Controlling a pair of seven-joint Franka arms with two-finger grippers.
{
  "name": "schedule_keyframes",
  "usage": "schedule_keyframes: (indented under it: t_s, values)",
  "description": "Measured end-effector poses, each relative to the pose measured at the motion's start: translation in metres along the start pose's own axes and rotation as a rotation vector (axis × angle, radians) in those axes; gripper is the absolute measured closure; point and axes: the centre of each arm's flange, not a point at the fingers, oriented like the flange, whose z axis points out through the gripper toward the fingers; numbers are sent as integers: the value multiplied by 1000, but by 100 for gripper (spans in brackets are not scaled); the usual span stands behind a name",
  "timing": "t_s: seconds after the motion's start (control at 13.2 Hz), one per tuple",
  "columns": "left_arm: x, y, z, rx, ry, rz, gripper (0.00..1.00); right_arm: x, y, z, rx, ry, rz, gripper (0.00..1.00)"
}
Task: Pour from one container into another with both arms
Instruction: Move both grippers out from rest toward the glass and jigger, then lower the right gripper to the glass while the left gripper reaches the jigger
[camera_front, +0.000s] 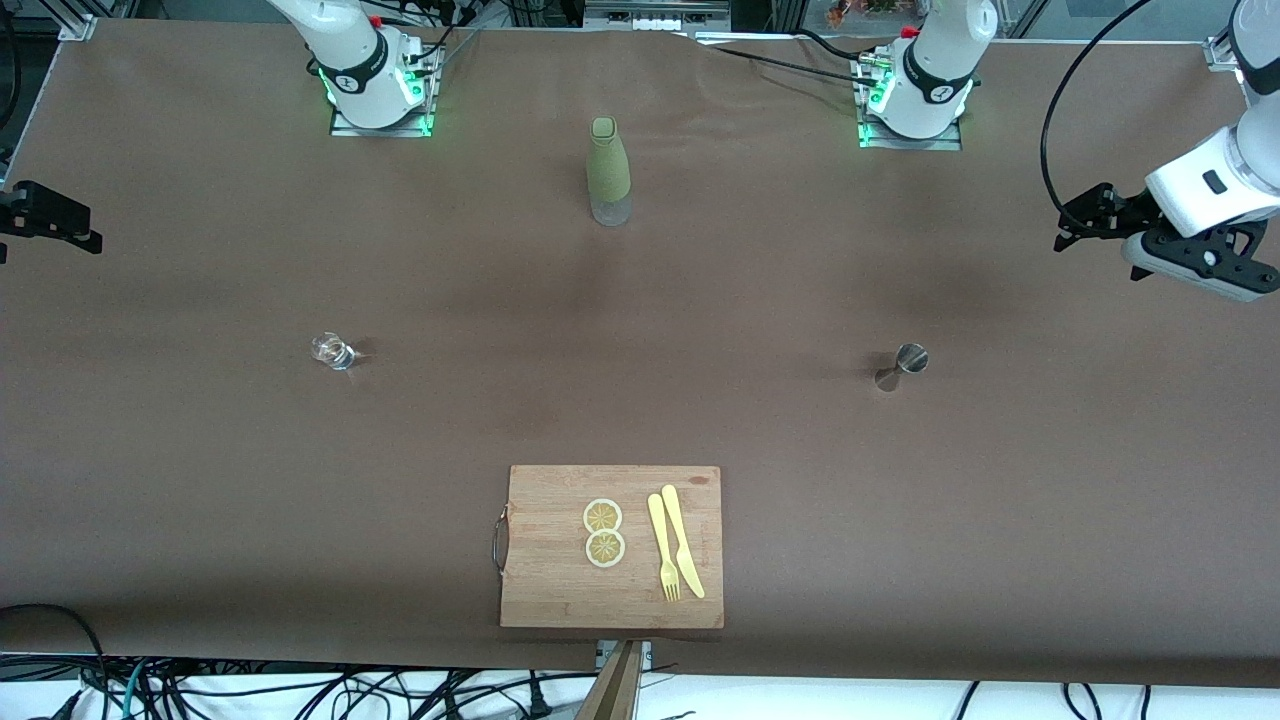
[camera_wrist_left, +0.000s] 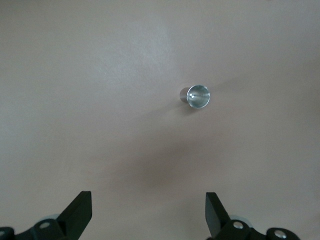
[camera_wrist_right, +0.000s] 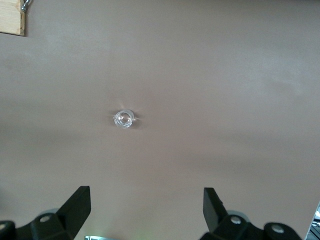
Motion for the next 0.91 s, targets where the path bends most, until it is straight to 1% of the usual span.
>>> schedule_keyframes:
  t_s: [0.15,0.38,0.53,0.68,0.91]
  values:
    - [4,-15,24,-7,-3,-3,0,0,0,0,0,0,0,0]
    - [7,-23,79,-10,-7,-12,0,1,0,2,1,-5,-6,0]
    - [1,-24,110,-22,-22,-21,0,7,1,14,6,-29,-10,0]
    - [-7,-26,130,-44,-34,-38,0,15,4,32,12,-59,-7,0]
    - [-15,-32,154,-112,-28,-7,0,24,9,52,19,-94,-3,0]
